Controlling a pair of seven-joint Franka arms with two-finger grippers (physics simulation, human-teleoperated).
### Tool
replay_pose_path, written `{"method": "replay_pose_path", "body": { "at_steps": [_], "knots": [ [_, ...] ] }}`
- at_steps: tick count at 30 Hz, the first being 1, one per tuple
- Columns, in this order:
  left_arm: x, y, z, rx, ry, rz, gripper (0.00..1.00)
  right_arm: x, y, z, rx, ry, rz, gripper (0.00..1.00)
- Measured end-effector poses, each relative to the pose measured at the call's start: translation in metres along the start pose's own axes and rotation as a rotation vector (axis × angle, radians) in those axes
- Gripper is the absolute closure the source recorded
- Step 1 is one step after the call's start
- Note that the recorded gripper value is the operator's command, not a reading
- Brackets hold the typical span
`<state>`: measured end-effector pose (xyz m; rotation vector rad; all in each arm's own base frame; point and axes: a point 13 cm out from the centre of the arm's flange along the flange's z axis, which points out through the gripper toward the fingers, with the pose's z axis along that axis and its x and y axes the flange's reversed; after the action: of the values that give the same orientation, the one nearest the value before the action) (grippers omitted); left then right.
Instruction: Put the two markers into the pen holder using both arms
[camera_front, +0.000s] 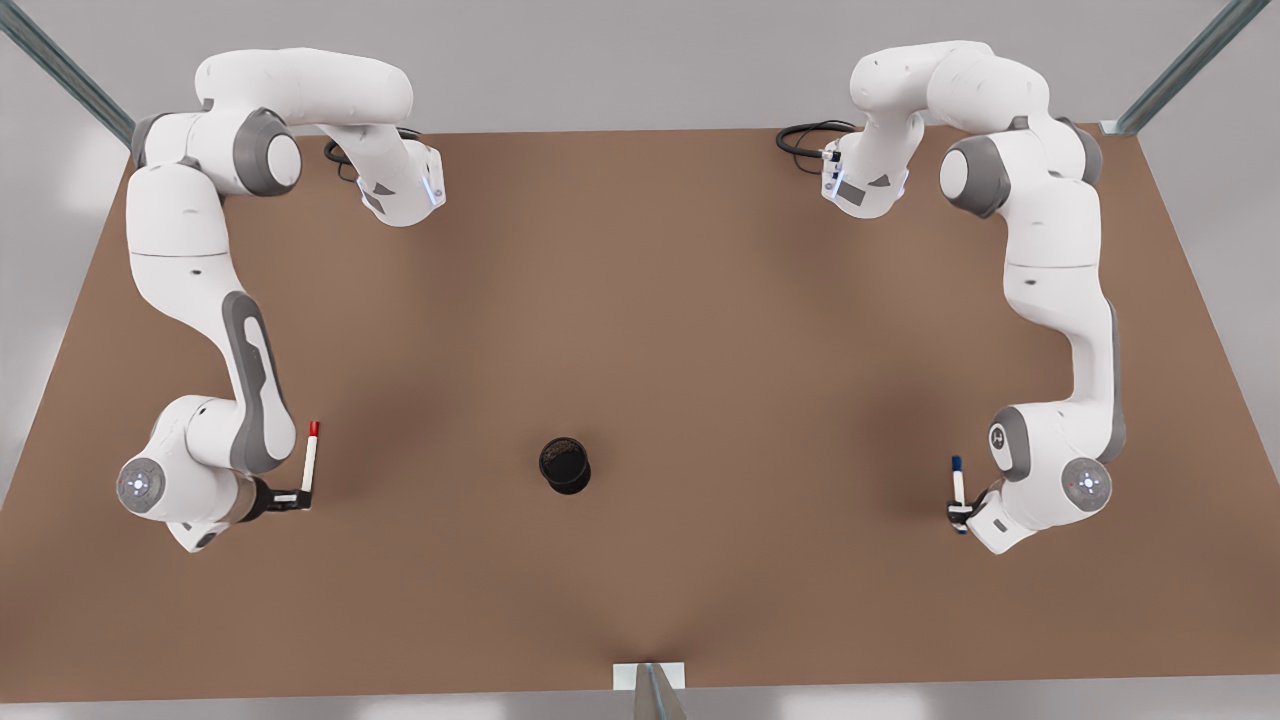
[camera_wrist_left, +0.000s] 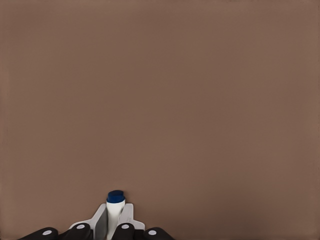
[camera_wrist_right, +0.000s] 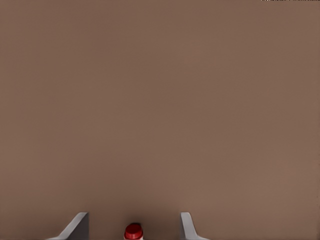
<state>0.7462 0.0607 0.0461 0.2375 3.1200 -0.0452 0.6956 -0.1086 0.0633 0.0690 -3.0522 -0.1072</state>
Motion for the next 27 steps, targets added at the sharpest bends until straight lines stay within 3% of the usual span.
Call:
{"method": "replay_pose_path", "body": {
  "at_steps": [5,11,15,21,27],
  "knots": [
    [-0.029,-0.051,-0.114,0.040,-0.083,0.048,0.79,-0.003,0.002,0.001,0.000,-0.008,-0.035,0.28],
    [-0.018,-0.232,-0.269,0.193,-0.125,0.244,0.79,-0.003,0.004,0.012,-0.004,-0.005,-0.067,0.31],
    [-0.006,-0.334,-0.290,0.366,-0.142,0.320,0.75,-0.003,0.003,0.017,-0.005,-0.006,-0.080,0.34],
    [0.020,-0.581,-0.298,0.517,-0.309,0.475,0.79,0.003,0.006,0.023,-0.011,0.010,-0.097,0.35],
    [-0.002,-0.678,-0.279,0.623,-0.581,0.342,0.79,0.015,0.007,0.023,-0.022,0.048,-0.101,0.41]
  ]
}}
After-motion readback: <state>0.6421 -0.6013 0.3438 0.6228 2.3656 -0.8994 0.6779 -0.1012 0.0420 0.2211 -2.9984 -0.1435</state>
